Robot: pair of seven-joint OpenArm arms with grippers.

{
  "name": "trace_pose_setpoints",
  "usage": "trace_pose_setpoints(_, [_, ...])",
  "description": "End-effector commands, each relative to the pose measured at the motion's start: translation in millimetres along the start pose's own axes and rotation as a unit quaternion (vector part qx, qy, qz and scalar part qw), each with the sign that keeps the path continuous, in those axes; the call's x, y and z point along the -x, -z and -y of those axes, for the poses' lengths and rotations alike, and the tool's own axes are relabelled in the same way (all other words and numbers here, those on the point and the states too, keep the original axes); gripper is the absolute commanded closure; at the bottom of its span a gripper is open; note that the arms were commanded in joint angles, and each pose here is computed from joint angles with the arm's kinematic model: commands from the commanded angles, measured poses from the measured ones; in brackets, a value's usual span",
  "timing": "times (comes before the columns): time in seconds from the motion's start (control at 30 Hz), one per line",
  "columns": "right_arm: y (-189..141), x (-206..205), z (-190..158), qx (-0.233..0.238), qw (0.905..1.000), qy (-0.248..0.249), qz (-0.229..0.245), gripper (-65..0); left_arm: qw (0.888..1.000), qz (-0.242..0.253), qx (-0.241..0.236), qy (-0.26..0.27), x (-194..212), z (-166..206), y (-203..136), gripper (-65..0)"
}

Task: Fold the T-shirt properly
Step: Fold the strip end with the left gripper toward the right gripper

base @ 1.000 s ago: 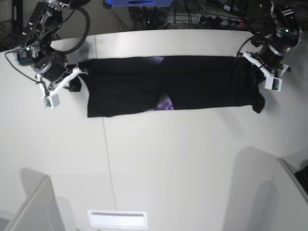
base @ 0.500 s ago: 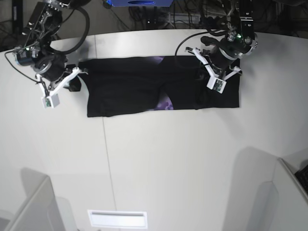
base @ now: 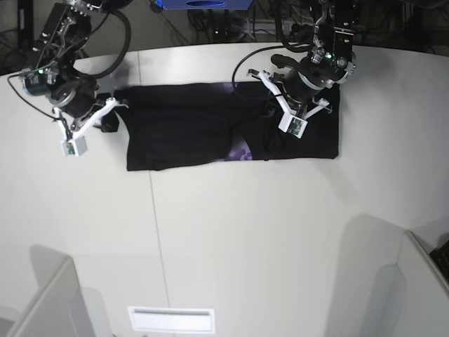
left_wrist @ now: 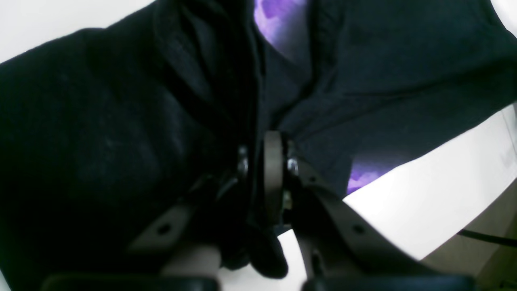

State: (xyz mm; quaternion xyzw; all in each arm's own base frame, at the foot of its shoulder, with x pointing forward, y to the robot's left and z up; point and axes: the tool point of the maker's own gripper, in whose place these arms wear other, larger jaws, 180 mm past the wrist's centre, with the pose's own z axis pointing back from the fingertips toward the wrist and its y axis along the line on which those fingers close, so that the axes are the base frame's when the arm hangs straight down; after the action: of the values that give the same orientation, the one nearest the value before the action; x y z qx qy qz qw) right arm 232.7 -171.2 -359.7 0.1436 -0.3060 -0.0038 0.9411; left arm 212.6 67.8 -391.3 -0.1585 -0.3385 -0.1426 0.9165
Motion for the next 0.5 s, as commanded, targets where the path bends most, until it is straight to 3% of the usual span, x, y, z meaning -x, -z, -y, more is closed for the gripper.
trace_pose_setpoints(0.0, [-3.4, -10.5, -0.8, -0.003, 0.9998, -0.005, 0.02, 0.0, 1.0, 0.018, 0.009, 0.003, -9.1, 5.1, -1.7, 0.0])
trace_pose_setpoints(0.47, [-3.4, -11.1, -0.9, -0.003, 0.9998, -0.006, 0.02, 0.0, 1.0, 0.018, 0.008, 0.003, -9.0, 3.6, -2.1, 0.0])
